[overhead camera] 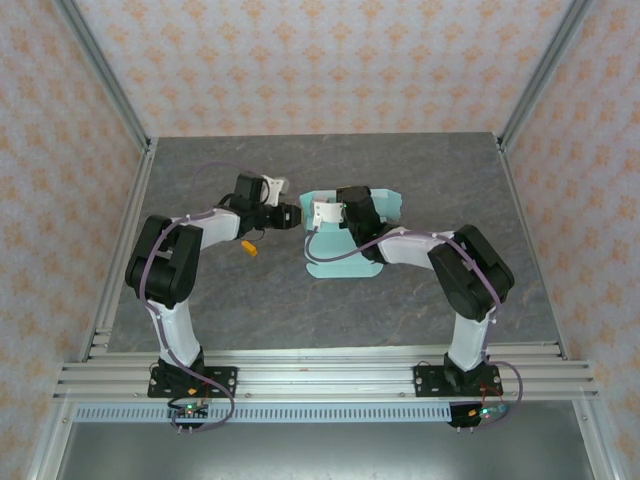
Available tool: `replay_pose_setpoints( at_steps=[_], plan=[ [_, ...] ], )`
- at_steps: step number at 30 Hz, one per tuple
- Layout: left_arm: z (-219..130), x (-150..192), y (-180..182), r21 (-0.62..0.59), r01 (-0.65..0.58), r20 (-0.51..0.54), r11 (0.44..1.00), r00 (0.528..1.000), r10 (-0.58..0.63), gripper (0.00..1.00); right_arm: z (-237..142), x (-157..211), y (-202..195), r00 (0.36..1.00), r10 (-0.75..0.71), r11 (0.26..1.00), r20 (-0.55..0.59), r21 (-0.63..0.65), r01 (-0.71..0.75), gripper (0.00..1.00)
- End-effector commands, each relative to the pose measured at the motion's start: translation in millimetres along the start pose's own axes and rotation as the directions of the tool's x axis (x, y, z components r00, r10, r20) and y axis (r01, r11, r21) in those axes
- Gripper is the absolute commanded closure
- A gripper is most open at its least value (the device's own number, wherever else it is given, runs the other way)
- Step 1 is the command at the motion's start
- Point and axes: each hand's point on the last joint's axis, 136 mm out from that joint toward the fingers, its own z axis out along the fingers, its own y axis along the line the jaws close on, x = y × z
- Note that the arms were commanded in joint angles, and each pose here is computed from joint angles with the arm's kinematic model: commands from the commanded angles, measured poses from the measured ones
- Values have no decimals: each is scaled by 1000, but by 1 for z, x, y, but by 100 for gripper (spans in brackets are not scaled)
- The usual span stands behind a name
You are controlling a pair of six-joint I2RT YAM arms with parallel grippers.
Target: Fold the paper box
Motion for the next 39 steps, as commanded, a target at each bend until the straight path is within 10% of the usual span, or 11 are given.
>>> replay_pose_setpoints(
  at_steps=[1, 39],
  plan=[
    [-10, -14, -27, 74, -112, 62, 991, 992, 108, 59, 2, -3, 5, 999, -1, 1000, 34, 1, 1, 100],
    [-3, -13, -73, 282, -293, 87, 913, 956, 280, 53, -4, 0, 2, 994, 37, 998, 104, -48, -33, 100]
  ],
)
